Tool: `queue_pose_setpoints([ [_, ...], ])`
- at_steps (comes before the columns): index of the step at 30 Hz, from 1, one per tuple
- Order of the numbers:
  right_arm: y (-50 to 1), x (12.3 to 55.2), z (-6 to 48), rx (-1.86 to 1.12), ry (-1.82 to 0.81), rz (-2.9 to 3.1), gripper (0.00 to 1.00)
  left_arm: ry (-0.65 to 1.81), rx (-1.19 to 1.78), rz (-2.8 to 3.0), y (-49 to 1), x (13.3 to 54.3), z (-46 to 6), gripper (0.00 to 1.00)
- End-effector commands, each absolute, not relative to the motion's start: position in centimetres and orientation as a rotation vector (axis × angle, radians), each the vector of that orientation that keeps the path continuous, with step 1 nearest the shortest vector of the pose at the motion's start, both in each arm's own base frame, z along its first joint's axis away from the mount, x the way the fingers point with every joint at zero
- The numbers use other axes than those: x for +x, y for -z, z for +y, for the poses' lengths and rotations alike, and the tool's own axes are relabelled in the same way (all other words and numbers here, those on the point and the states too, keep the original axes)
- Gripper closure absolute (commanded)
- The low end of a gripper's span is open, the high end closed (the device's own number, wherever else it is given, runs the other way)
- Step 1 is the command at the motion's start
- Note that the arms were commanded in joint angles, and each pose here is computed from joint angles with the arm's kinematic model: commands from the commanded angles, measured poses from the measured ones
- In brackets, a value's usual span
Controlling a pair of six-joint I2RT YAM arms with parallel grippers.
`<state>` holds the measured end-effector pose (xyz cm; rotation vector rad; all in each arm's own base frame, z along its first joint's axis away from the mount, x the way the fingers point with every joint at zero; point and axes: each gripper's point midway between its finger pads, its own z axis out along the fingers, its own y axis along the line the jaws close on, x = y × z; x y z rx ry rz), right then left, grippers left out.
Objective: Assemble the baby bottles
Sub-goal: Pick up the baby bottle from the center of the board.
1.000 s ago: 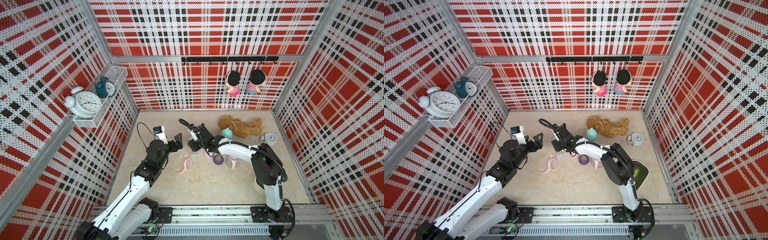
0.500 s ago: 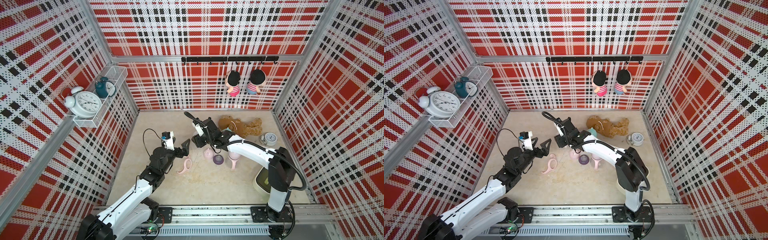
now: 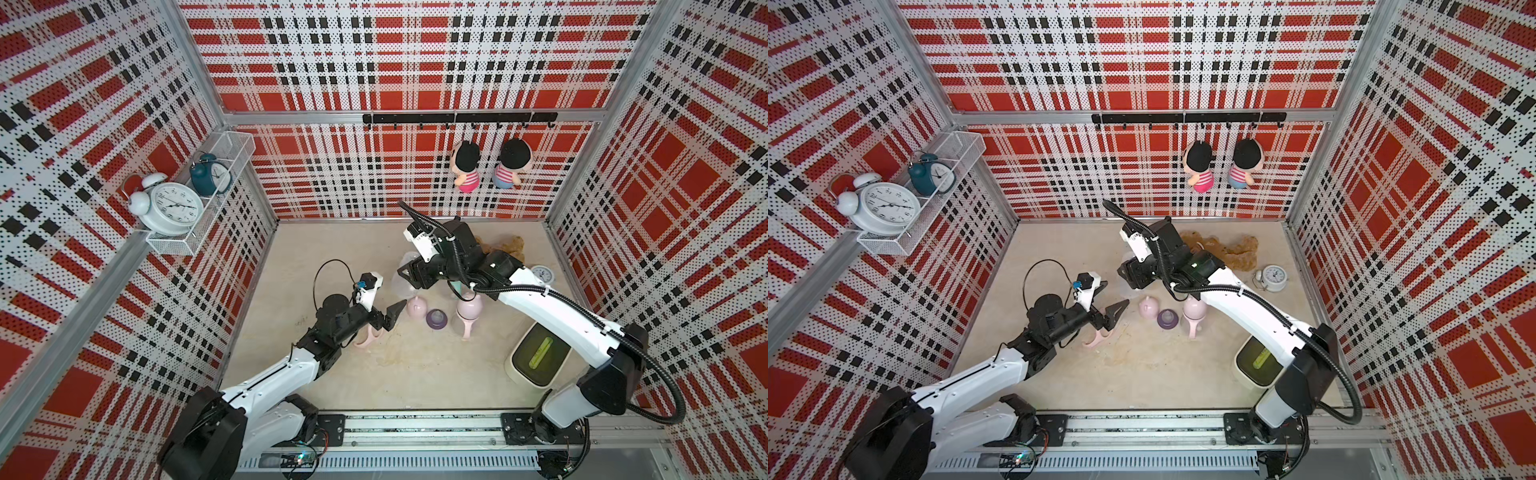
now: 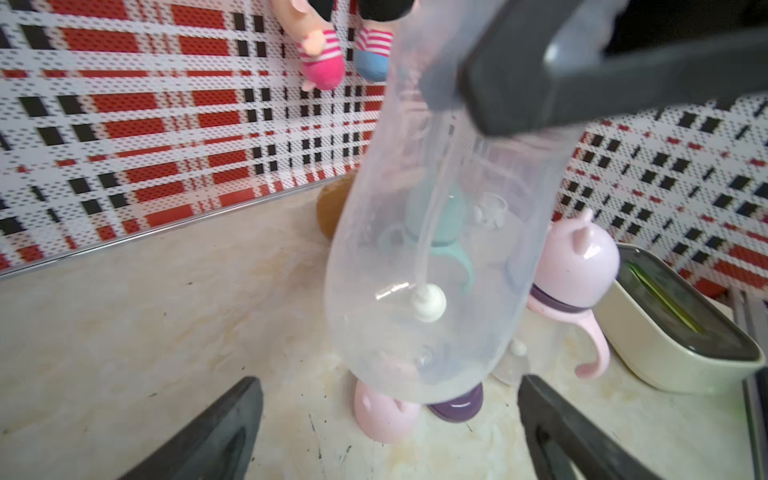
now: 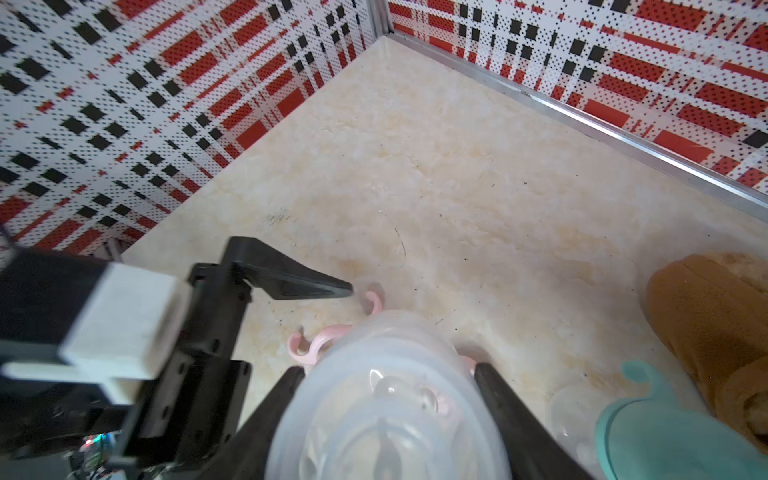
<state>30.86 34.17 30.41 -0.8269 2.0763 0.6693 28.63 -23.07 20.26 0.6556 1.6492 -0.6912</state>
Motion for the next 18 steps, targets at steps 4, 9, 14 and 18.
queue_pose_setpoints([
  [4,-32.5,27.8,34.1,-0.910,-0.808,2.020,0.39,0.789,0.809,1.419,-24.4,27.0,-25.9,0.02],
  [9,-32.2,27.3,34.3,-0.930,-0.839,2.025,0.39,0.810,0.814,1.366,-25.2,26.7,-26.3,0.02],
  [14,-32.1,26.5,34.6,-0.956,-0.889,2.020,0.39,0.825,0.812,1.352,-25.3,26.7,-26.6,0.02],
  [18,-32.4,26.5,34.4,-0.945,-0.888,2.010,0.39,0.834,0.817,1.360,-25.0,26.9,-26.9,0.01],
])
